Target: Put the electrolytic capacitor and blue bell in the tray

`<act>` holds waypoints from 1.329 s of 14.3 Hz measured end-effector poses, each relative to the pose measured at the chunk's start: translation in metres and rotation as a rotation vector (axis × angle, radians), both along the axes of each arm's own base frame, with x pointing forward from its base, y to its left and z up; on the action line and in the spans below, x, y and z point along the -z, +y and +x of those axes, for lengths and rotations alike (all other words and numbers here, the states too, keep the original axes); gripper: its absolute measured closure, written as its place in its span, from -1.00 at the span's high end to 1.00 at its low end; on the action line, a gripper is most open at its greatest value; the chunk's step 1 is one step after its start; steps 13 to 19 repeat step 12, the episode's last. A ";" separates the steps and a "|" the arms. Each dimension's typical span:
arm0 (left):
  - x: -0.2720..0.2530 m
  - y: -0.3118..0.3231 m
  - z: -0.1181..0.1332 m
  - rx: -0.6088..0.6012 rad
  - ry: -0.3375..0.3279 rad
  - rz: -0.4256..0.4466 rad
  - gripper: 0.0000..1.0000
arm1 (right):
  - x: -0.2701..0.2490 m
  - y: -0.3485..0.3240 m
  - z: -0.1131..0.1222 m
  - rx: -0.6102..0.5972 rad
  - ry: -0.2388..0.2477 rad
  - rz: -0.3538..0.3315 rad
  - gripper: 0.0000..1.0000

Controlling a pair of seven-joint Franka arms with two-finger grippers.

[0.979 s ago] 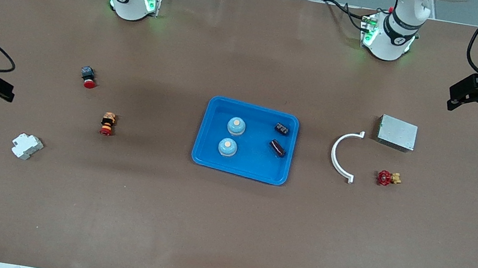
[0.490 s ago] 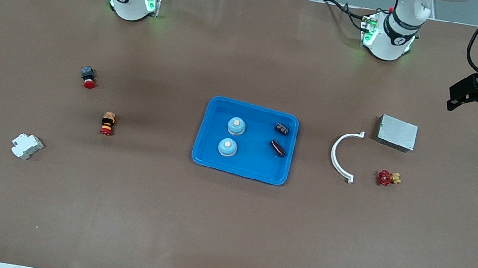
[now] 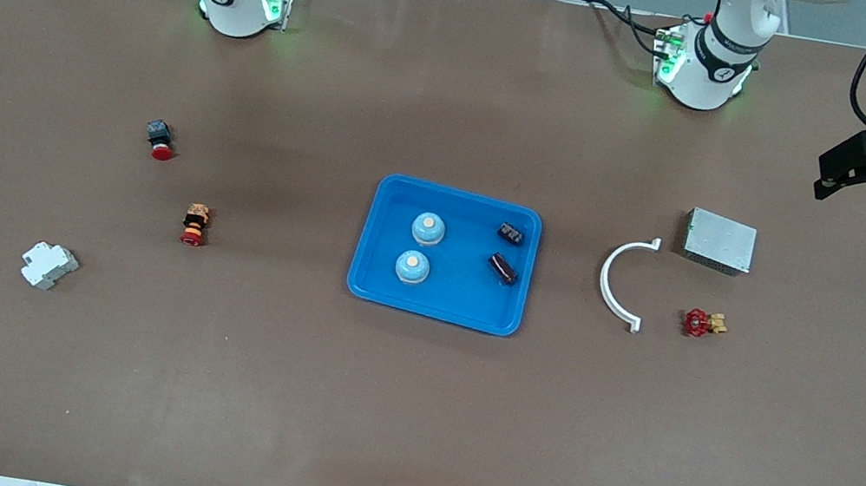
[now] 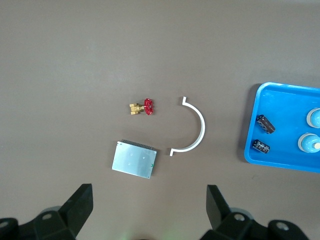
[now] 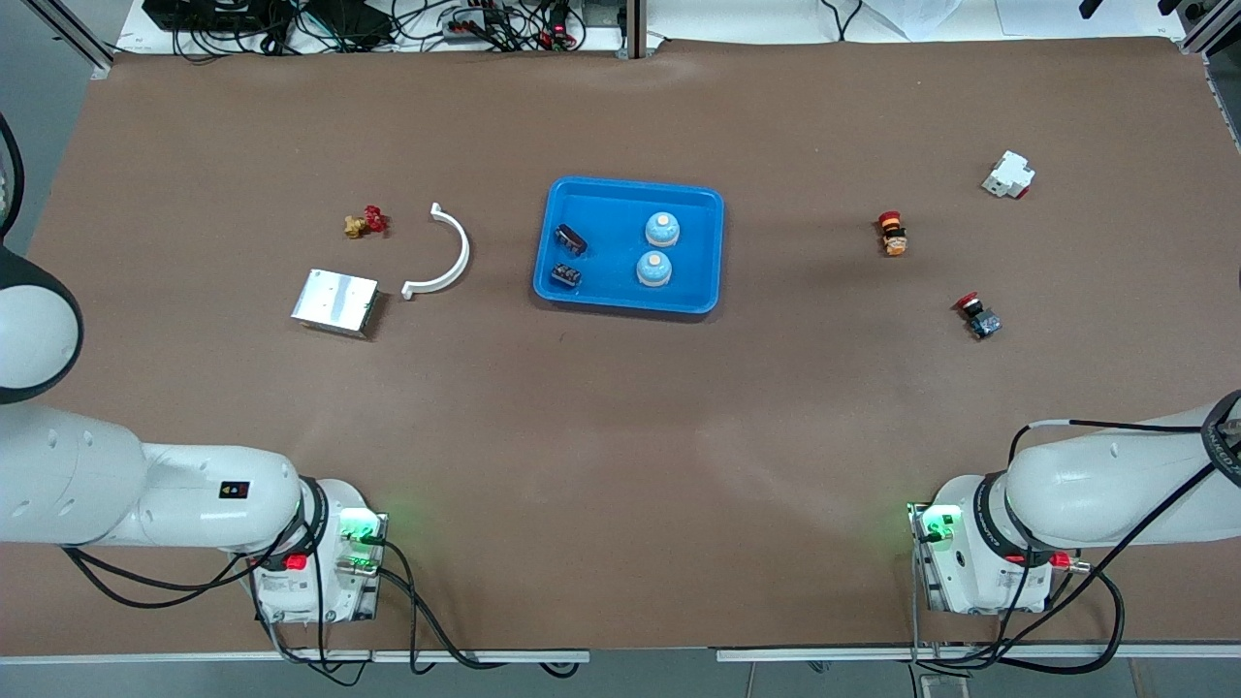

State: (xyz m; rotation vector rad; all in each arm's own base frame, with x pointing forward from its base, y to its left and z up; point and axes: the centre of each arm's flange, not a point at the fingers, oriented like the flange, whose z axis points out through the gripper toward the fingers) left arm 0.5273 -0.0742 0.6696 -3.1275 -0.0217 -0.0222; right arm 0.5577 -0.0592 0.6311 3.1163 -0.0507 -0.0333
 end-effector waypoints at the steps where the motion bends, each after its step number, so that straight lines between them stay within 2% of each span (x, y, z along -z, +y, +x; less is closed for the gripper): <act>1: -0.001 0.000 0.000 0.000 -0.003 0.000 1.00 | -0.001 -0.002 -0.002 0.004 0.006 0.001 1.00; 7: -0.003 0.000 0.000 -0.001 -0.006 -0.001 1.00 | -0.030 -0.008 -0.024 0.020 0.027 0.007 1.00; 19: -0.003 0.001 0.000 -0.001 -0.006 -0.001 1.00 | -0.035 -0.008 -0.025 0.020 0.024 0.009 1.00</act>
